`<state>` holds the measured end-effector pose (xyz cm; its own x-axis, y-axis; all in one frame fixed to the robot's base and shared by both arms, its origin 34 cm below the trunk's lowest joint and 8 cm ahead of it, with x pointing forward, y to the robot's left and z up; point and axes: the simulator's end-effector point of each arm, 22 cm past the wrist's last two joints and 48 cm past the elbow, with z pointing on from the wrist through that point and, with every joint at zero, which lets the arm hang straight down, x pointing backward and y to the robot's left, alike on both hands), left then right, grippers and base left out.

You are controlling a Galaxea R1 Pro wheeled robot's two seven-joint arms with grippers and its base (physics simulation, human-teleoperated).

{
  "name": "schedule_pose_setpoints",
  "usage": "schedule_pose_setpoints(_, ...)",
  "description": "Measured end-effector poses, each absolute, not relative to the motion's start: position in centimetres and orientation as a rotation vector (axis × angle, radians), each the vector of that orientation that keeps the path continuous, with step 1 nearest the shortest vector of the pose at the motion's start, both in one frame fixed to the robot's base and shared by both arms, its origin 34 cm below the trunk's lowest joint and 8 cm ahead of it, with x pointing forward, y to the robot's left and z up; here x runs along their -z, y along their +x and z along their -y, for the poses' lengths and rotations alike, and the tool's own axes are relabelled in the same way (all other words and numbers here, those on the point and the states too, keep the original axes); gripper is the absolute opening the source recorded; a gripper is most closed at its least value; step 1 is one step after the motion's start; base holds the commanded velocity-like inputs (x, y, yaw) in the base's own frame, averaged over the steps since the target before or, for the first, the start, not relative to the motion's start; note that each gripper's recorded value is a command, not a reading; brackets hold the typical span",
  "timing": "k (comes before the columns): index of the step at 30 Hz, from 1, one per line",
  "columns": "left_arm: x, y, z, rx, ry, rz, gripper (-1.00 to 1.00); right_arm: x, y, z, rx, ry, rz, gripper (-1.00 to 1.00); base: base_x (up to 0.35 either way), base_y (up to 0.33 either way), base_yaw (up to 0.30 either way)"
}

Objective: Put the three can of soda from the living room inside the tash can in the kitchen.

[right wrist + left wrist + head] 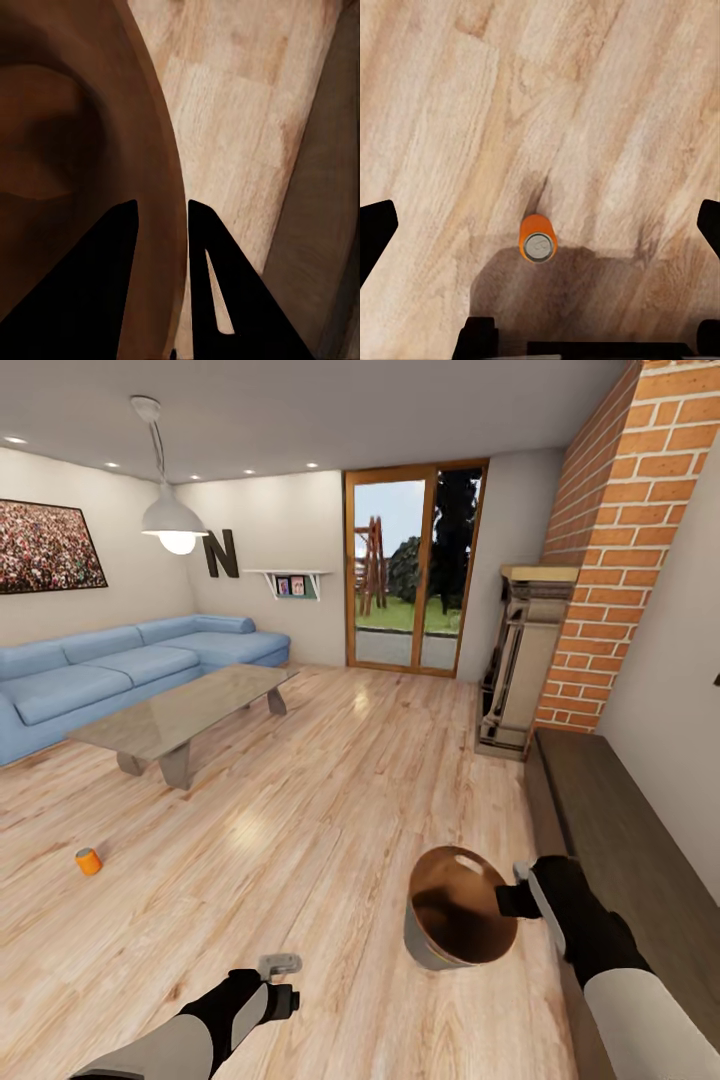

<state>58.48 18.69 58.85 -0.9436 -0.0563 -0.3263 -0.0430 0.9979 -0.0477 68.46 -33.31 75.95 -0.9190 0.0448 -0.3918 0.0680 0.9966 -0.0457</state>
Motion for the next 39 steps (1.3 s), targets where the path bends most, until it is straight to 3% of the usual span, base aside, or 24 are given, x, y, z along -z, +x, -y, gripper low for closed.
schedule_pose_setpoints(12, -60.6, 58.4, -18.3, 0.074, -0.066, -2.808, 1.00, -84.3, 74.3, 28.9, 0.061, 0.113, -2.595, -1.00, 0.000, 0.000, 0.000)
schedule_pose_setpoints(39, -61.8, 58.6, -17.5, 0.122, -0.059, -2.792, 1.00, -85.7, 74.5, 28.8, 0.150, 0.125, -2.590, -1.00, 0.000, 0.000, 0.000)
